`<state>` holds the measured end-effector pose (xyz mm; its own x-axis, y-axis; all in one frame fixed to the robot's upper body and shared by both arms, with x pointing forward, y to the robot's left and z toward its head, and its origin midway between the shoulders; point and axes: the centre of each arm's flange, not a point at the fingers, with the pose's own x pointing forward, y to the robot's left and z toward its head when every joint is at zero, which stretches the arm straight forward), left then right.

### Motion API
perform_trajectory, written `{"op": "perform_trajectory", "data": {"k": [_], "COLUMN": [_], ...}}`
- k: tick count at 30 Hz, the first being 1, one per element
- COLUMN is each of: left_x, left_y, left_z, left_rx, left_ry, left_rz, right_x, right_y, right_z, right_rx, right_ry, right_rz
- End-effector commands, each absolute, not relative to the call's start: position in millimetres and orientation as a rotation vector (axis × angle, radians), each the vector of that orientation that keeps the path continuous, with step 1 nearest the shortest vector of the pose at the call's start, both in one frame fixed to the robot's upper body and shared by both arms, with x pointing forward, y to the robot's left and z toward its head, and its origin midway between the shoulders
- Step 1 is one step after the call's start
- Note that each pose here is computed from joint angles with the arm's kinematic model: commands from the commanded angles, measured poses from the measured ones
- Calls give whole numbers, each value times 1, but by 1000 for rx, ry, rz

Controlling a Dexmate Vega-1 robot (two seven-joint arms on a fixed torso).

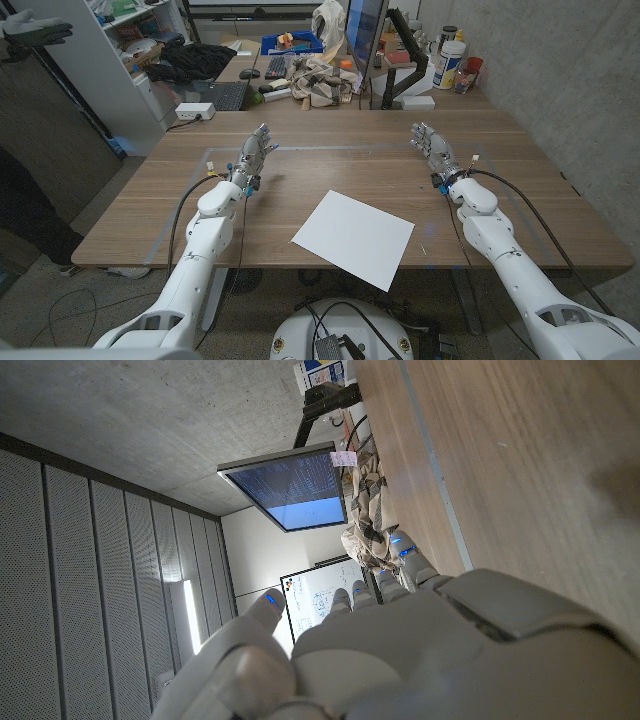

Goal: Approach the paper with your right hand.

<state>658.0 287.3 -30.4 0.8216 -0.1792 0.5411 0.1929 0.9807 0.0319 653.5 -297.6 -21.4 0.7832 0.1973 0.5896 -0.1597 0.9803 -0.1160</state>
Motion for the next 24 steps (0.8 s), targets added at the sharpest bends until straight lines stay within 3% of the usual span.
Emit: {"op": "perform_trajectory", "data": {"k": [1,24], "left_x": [658,659], "left_y": [283,276], "left_z": [-30,-27], "left_rx": [-9,32], "left_ry": [-571,-581], "left_rz": [-204,-212], "right_x": [645,620], "right_y": [-308,-326], "right_z": [-16,2], "right_rx": [-166,-337], "right_ry": [-725,-873], "right_rz": [180,153]}}
